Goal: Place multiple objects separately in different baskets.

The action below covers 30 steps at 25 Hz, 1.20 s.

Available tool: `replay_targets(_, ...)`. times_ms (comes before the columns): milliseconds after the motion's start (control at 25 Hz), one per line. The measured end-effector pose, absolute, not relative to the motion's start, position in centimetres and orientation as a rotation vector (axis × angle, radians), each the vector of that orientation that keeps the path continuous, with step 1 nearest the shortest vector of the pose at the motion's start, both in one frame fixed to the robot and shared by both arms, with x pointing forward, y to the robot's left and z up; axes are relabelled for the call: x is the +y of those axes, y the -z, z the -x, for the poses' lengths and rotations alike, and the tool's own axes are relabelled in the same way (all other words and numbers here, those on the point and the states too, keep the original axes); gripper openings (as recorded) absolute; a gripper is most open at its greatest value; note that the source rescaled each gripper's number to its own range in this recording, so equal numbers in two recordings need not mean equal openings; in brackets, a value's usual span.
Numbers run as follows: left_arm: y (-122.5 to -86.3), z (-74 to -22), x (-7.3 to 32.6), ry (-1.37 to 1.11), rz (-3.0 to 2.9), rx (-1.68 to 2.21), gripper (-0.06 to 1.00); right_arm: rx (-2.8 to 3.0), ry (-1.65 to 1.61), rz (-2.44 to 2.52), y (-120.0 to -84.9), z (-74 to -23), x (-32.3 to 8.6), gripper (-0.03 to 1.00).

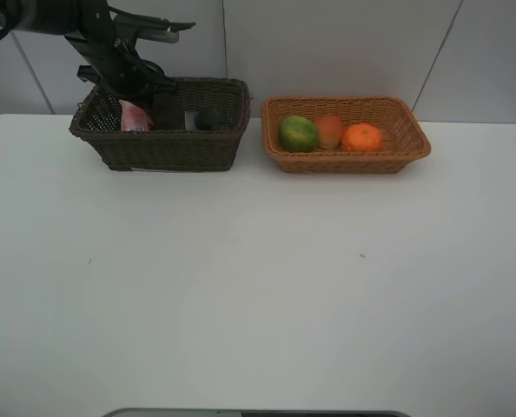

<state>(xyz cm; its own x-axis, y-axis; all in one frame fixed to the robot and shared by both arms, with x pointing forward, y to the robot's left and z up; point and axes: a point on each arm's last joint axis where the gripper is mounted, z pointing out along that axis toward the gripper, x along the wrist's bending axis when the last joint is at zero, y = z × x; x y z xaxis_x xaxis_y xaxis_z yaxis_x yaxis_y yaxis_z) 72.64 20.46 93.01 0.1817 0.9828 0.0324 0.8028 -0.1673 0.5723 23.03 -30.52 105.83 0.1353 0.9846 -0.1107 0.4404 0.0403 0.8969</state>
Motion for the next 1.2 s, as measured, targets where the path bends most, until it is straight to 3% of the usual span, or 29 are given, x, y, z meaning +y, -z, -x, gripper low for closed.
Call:
replay_targets(80, -93.0, -72.6, 20.5, -0.563, -2.035, 1.676, 0.26, 1.439, -0.784, -1.538, -105.8, -23.0, -30.5, 1.0)
replay_targets(240, -93.0, -72.6, 20.5, -0.561, -2.039, 1.679, 0.81, 1.439, -0.784, -1.538, -105.8, -23.0, -30.5, 1.0)
replay_targets(320, -93.0, -72.6, 20.5, -0.56, -2.039, 1.68, 0.94, 1.439, -0.784, -1.538, -105.8, -23.0, -30.5, 1.0)
replay_targets(440, -93.4, -72.5, 20.5, -0.563, -2.036, 1.678, 0.99, 1.439, -0.784, -1.538, -105.8, -23.0, -30.5, 1.0)
replay_targets(880, -98.0, -71.1, 20.9, -0.563, -2.039, 1.692, 1.0, 1.439, -0.784, -1.538, -105.8, -23.0, -30.5, 1.0)
replay_targets(1200, -101.0, -66.5, 22.6, -0.536, -2.055, 1.744, 1.0, 1.439, -0.784, -1.538, -105.8, -23.0, -30.5, 1.0)
